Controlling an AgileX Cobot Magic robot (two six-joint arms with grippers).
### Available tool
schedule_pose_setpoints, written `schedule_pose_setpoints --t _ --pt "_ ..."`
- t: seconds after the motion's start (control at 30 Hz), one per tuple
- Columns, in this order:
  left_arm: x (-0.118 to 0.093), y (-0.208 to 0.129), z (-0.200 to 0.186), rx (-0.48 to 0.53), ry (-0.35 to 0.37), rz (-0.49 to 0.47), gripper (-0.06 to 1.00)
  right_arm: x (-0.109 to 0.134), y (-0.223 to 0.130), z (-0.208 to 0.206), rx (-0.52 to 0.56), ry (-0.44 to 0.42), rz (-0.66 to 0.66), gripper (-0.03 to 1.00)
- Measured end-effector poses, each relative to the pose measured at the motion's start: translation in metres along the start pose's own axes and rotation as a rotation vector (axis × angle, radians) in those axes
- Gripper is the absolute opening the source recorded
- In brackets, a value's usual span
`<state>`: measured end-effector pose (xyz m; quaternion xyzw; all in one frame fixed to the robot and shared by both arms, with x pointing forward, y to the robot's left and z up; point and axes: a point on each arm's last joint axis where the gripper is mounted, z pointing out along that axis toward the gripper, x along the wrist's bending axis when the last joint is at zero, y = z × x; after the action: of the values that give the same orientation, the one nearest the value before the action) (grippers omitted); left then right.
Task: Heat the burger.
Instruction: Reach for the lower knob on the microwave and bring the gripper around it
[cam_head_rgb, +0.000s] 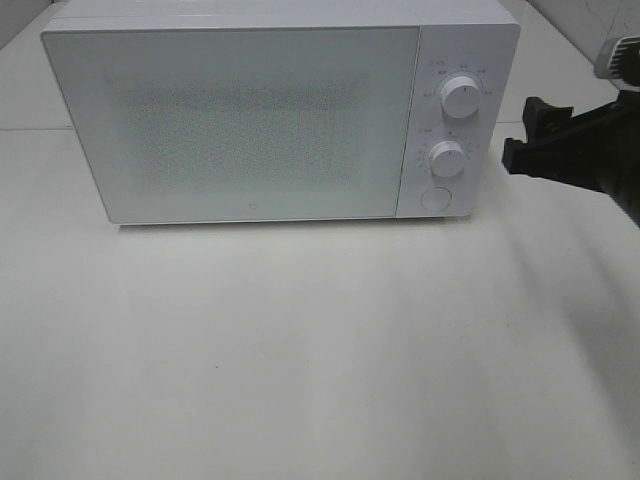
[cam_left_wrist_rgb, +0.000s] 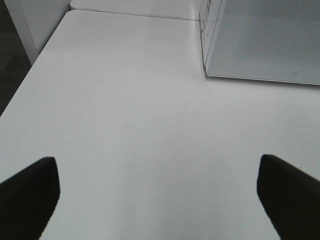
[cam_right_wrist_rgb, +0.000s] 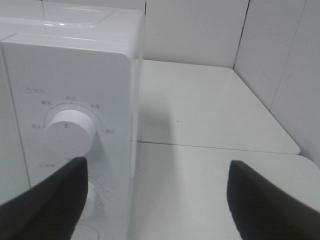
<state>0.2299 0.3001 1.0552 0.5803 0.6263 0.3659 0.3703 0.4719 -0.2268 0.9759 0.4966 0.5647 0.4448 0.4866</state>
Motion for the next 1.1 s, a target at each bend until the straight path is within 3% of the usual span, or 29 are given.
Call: schedule_pose_setpoints --t 0.57,1.1 --pt "0.0 0.0 0.0 0.0 0.0 0.0 0.99 0.058 -0.03 0.021 0.03 -0.024 -0.006 0.76" --pt "0.0 0.0 0.0 0.0 0.0 0.0 0.99 0.081 -0.059 0.051 0.088 -0.031 -0.026 0.76"
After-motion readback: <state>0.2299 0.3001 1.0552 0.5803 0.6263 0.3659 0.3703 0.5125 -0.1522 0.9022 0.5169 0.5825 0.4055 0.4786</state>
